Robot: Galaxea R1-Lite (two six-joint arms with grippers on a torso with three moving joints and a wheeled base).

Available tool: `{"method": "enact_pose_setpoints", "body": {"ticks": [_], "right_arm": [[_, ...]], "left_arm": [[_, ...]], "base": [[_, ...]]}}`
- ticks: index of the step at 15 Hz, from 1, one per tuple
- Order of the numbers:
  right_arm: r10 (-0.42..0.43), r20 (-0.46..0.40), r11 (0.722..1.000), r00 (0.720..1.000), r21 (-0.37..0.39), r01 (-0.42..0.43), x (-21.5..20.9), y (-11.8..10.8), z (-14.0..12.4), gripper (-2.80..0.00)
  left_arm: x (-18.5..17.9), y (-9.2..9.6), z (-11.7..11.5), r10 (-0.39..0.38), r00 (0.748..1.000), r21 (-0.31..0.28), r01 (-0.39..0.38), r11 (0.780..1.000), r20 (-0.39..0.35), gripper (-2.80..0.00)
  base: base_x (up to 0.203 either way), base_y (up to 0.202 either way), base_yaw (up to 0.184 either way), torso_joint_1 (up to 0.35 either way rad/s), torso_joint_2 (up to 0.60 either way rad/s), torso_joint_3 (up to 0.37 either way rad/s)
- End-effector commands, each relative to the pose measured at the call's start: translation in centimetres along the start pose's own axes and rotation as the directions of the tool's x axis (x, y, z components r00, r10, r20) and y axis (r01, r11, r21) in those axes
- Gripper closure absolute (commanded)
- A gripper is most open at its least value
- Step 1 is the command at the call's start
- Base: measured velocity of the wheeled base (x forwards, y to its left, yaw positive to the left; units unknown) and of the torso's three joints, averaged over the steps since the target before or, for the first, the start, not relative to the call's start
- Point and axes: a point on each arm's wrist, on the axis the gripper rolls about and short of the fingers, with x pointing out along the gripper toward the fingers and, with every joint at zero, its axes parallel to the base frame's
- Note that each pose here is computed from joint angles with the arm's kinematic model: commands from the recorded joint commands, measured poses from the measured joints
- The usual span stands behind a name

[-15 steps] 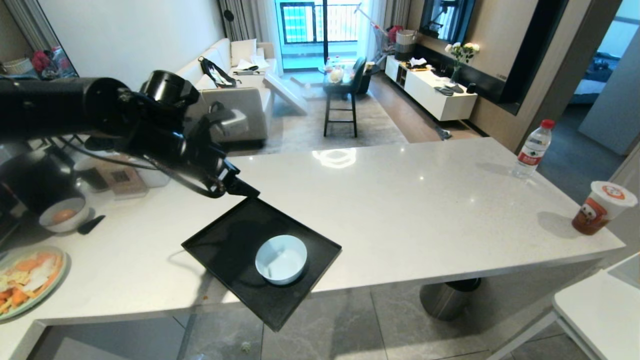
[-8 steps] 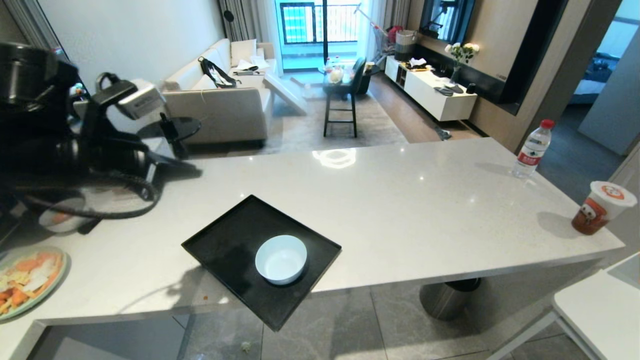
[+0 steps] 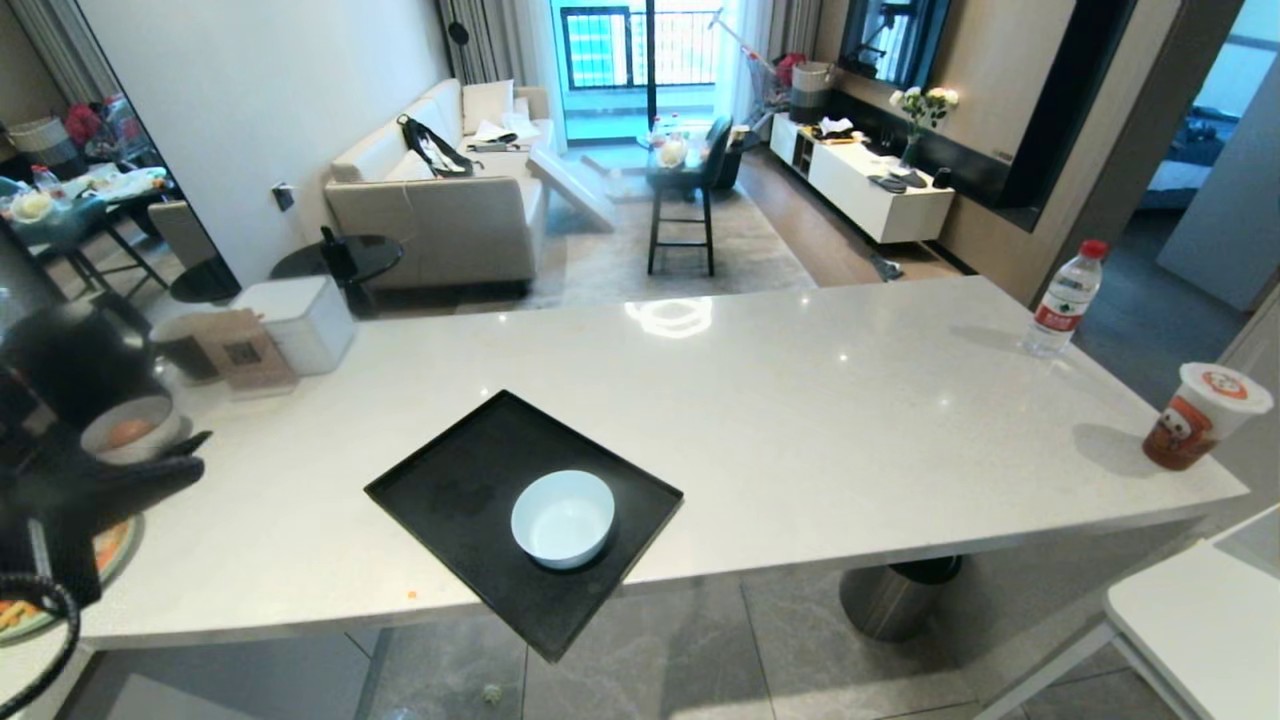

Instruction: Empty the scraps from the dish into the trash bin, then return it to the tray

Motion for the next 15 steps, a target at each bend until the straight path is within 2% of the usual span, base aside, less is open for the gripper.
{"method": "enact_pose_setpoints", "body": {"ticks": [1,5,9,11,13,15], "right_arm": [[0.0,0.001,1.0,1.0,0.001,0.0,0.0,0.0,0.0,0.0],[0.0,0.001,1.0,1.0,0.001,0.0,0.0,0.0,0.0,0.0],[0.0,0.001,1.0,1.0,0.001,0.0,0.0,0.0,0.0,0.0],[0.0,0.001,1.0,1.0,0.001,0.0,0.0,0.0,0.0,0.0],[0.0,0.001,1.0,1.0,0.001,0.0,0.0,0.0,0.0,0.0],[0.0,0.001,1.0,1.0,0.002,0.0,0.0,0.0,0.0,0.0]], "left_arm": [[-2.2,-1.2,-2.9,0.014,0.999,-0.024,-0.013,1.0,0.04,0.0],[-3.1,-2.1,-7.8,0.037,0.999,-0.051,-0.036,0.998,0.01,0.0],[-4.0,-3.4,-13.3,0.032,0.999,-0.026,-0.031,0.999,0.028,0.0],[-4.7,-3.7,-15.4,0.065,0.995,0.0,-0.065,0.998,0.076,0.0],[-5.5,-3.7,-16.6,0.156,0.978,0.01,-0.159,0.987,0.14,0.0],[-6.1,-3.8,-17.7,0.21,0.959,-0.001,-0.213,0.977,0.193,0.0]], "base": [[0.0,0.0,0.0,0.0,0.0,0.0],[0.0,0.0,0.0,0.0,0.0,0.0],[0.0,0.0,0.0,0.0,0.0,0.0],[0.0,0.0,0.0,0.0,0.0,0.0],[0.0,0.0,0.0,0.0,0.0,0.0],[0.0,0.0,0.0,0.0,0.0,0.0]]}}
